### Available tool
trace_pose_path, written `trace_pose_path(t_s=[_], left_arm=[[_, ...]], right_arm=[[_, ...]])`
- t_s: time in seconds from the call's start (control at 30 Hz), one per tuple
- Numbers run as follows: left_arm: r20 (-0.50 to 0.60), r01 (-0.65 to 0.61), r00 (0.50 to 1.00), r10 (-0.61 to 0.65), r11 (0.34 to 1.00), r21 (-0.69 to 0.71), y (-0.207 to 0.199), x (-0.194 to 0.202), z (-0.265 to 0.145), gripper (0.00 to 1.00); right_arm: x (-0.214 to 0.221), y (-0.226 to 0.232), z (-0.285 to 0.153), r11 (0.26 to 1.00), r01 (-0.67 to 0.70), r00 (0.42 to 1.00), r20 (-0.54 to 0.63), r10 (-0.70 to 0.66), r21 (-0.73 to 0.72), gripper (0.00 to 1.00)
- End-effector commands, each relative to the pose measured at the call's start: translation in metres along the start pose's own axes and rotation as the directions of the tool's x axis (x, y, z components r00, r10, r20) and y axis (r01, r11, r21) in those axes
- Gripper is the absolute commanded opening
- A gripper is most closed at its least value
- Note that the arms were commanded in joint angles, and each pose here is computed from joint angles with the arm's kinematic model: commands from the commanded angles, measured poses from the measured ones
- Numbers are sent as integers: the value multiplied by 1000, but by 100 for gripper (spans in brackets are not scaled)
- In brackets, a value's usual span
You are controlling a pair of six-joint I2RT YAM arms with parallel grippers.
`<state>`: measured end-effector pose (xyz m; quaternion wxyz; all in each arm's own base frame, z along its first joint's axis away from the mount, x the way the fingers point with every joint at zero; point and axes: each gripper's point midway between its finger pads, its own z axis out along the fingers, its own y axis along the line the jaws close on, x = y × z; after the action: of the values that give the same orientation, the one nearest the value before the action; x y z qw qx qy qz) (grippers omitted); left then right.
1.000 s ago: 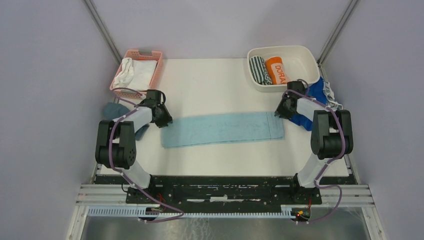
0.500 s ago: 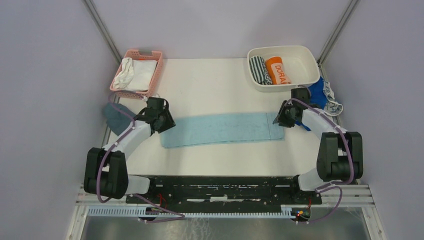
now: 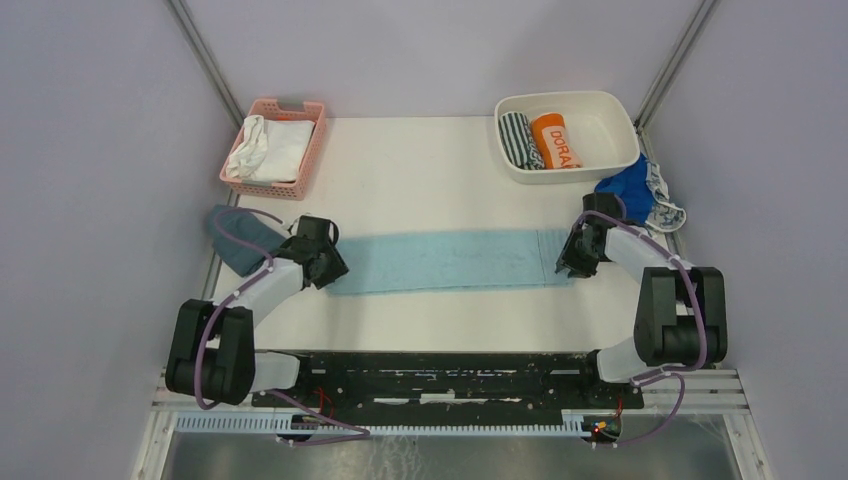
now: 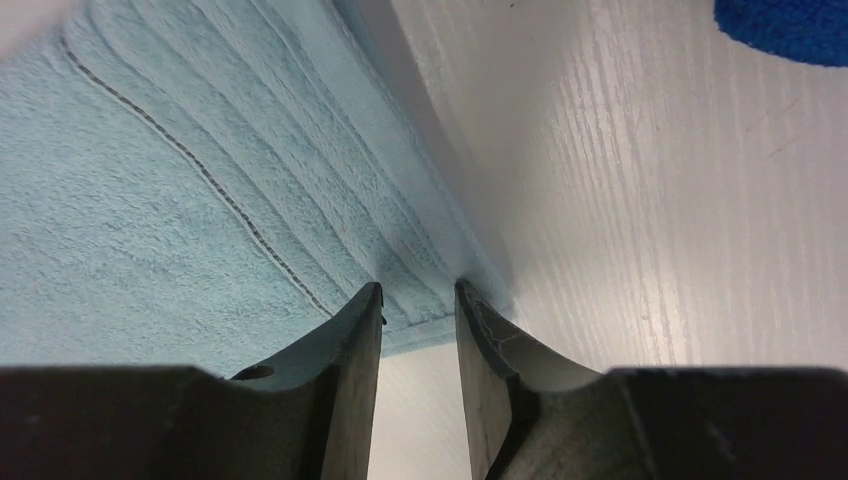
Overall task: Roll the towels
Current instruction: Fold the towel at the center of the board.
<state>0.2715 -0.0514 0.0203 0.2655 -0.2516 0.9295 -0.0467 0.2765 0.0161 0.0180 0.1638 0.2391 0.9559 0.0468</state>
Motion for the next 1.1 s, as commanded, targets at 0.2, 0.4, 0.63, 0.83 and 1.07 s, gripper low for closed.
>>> trace_pose_path(t_s=[0.2,0.4,0.63,0.83,1.07], left_arm=[[159,-121,981,108,990,72,-29,-60,-44,64],[307,-286,921,241,952,108,-45,-97,-82,77],[407,-393,845,347,919,34,-39,-120,-105,80],[410,-394,839,357,919,6,-32,-117,-102,80],[418,-389,833,363,921,-24,-29,-118,-104,81]], right_arm=[[-58,18,-39,993,115,982,150,-114,4,51],[-61,24,-19,987,159,985,73,-159,0,51],[-58,16,-1,981,188,982,0,-188,49,50],[-35,6,17,978,198,976,-107,-190,71,48],[-12,3,34,970,227,952,-229,-203,84,36]])
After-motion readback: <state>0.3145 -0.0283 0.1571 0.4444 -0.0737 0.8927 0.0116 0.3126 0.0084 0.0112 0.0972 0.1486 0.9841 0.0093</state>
